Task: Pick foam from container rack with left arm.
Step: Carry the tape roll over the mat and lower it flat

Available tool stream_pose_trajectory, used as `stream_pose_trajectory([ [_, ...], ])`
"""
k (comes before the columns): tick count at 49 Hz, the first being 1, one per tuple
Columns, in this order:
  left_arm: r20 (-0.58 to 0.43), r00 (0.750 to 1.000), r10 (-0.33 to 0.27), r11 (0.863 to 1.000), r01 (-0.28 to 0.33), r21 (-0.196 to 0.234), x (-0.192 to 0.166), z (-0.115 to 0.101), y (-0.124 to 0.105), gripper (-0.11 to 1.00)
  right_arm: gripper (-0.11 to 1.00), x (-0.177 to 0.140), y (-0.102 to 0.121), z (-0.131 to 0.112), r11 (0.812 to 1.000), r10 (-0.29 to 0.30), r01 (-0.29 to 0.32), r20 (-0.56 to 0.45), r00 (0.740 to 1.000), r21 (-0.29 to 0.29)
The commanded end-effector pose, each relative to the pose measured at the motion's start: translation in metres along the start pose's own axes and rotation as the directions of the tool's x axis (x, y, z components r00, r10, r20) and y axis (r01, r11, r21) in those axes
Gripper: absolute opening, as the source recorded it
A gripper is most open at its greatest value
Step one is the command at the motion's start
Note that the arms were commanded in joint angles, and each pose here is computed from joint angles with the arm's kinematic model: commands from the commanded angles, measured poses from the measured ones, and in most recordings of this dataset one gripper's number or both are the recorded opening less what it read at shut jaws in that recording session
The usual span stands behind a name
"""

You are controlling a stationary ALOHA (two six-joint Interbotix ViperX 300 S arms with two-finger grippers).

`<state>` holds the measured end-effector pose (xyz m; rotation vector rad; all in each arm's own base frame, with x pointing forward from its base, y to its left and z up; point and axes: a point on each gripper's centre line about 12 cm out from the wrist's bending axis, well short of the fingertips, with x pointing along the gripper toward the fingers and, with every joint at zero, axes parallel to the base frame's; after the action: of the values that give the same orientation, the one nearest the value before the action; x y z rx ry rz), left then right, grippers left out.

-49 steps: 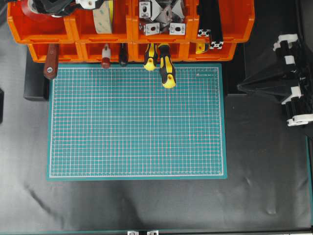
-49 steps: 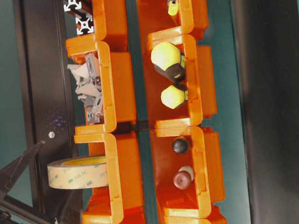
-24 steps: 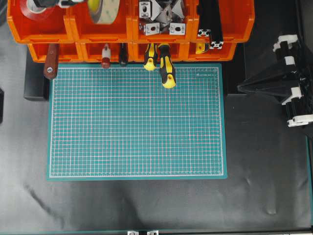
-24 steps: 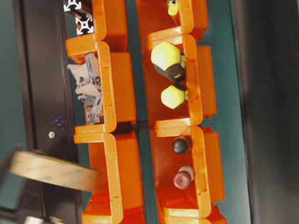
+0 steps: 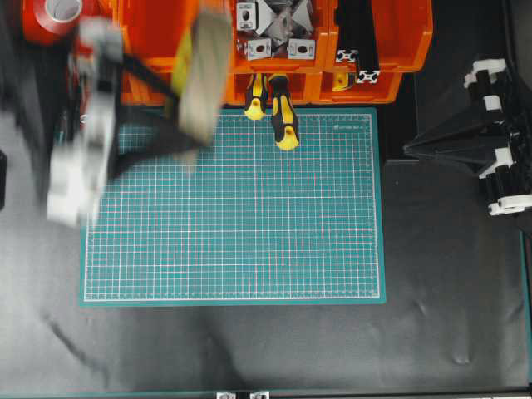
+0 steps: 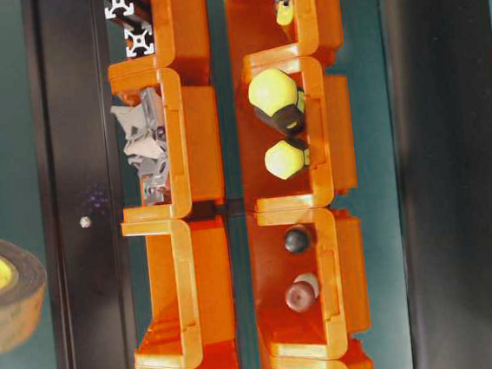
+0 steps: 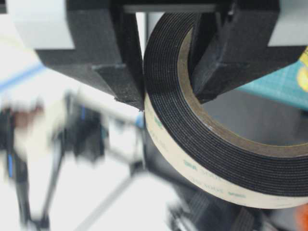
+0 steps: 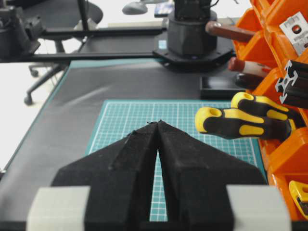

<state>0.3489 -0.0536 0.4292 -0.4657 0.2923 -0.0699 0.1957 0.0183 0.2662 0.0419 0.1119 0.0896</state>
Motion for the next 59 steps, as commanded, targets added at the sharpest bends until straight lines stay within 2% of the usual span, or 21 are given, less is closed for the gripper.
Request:
stream_pose_trajectory([
  [1,-0.108,0.994,-0.013,0.994,0.025,0.108,0.012,-0.022,-0.017,0.26,0.01,0.001,0.0,0.005,1.0,0.002,-0.002,0.015,1.0,0.004],
  [7,-0.275,0.961,0.036,0.976,0.025,0.215,0.034,-0.057,-0.024,0.26,0.01,0.001,0.0,0.005,1.0,0.001,-0.001,0.015,1.0,0.009],
  [12,-0.413,0.904,0.108,0.961,0.011,0.276,0.05,-0.083,-0.022,0.26,0.01,0.001,0.0,0.005,1.0,0.0,-0.001,0.015,1.0,0.015],
  [16,-0.519,0.833,0.19,0.948,-0.018,0.318,0.059,-0.102,-0.014,0.26,0.01,0.001,0.0,0.005,1.0,0.0,0.0,0.017,1.0,0.021],
  [17,-0.556,0.801,0.222,0.941,-0.028,0.337,0.063,-0.109,-0.01,0.26,0.01,0.001,0.0,0.005,1.0,0.0,0.0,0.017,1.0,0.023],
  [22,-0.651,0.689,0.318,0.921,-0.064,0.383,0.07,-0.126,0.005,0.26,0.01,0.001,0.0,0.005,1.0,-0.001,0.001,0.017,1.0,0.03],
  [24,-0.672,0.658,0.34,0.915,-0.067,0.397,0.073,-0.13,0.008,0.26,0.01,0.001,0.0,0.005,0.999,-0.002,0.001,0.017,1.0,0.032],
  [25,-0.677,0.65,0.344,0.913,-0.062,0.404,0.074,-0.131,0.008,0.26,0.01,0.001,0.0,0.005,0.999,-0.002,0.001,0.017,1.0,0.032],
  [41,-0.672,0.655,0.345,0.893,-0.008,0.45,0.086,-0.133,0.011,0.26,0.01,0.001,0.0,0.006,0.999,-0.002,0.001,0.024,1.0,0.033],
  [50,-0.66,0.669,0.342,0.888,0.0,0.459,0.089,-0.129,0.014,0.26,0.01,0.001,0.0,0.006,0.999,-0.002,0.001,0.028,1.0,0.033],
  [59,-0.662,0.665,0.346,0.887,-0.002,0.461,0.089,-0.129,0.018,0.26,0.01,0.001,0.0,0.006,0.999,-0.002,0.001,0.026,1.0,0.033],
])
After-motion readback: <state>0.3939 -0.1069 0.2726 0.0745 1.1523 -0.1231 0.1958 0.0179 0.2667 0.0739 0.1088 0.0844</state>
